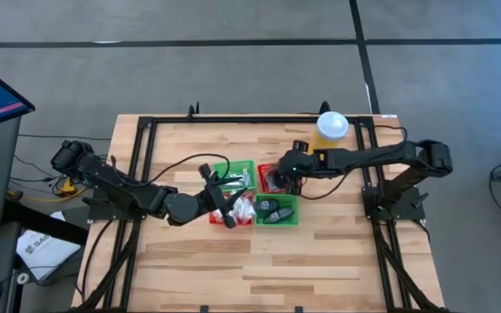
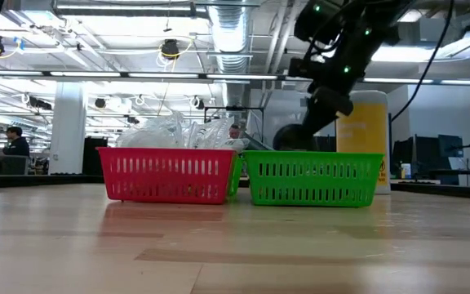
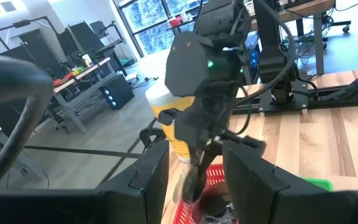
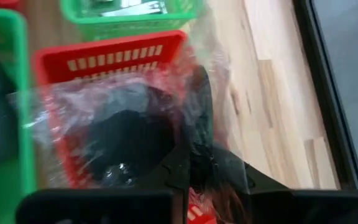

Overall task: Pick & Place Travel size toiletries
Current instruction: Put the black hairbrush into the right red basket

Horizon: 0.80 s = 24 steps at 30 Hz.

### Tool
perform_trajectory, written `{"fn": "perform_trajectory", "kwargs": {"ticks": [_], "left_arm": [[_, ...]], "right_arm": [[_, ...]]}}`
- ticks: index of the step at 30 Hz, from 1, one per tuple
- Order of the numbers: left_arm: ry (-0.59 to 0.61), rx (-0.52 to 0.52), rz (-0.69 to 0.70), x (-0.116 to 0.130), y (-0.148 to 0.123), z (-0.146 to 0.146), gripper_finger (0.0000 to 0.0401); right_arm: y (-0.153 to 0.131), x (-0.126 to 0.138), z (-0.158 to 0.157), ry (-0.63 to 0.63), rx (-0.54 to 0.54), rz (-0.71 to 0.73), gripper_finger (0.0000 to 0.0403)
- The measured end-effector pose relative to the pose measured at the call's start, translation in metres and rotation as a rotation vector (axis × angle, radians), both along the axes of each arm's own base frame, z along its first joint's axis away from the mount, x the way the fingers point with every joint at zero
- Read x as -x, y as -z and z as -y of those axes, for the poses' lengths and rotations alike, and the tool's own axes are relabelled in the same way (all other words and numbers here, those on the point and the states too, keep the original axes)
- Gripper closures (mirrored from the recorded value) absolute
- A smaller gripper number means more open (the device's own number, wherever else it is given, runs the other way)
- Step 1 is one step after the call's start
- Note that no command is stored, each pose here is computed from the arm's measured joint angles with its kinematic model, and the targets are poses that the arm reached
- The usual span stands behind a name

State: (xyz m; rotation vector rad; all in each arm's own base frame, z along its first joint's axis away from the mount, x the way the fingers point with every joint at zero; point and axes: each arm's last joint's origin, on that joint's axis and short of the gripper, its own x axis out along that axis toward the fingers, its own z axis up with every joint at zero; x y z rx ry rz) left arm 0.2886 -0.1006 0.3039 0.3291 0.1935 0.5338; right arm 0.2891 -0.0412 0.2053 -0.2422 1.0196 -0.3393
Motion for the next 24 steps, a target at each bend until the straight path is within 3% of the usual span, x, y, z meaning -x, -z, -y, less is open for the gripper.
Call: {"fn": "perform_trajectory", "kwargs": {"ticks": [11,20,24], "left_arm": [[0.002,0.001,0.001,0.000,0.000,0.000,0.0261],[0.001,0.001,0.001,0.000,0.000,0.000,0.0261],[0.001,0.001,0.001,0.000,0.000,0.000,0.0261]], "right_arm": [[0.000,-0.004,0.003,0.009,0.003,0.033,0.0300],[-0.004,-0.005,-0.009,-0.024,-0.001,0.062,0.0162],[-0.010,-0.005,-0.017,-0.055,0.003,0.082,0.0121]]}}
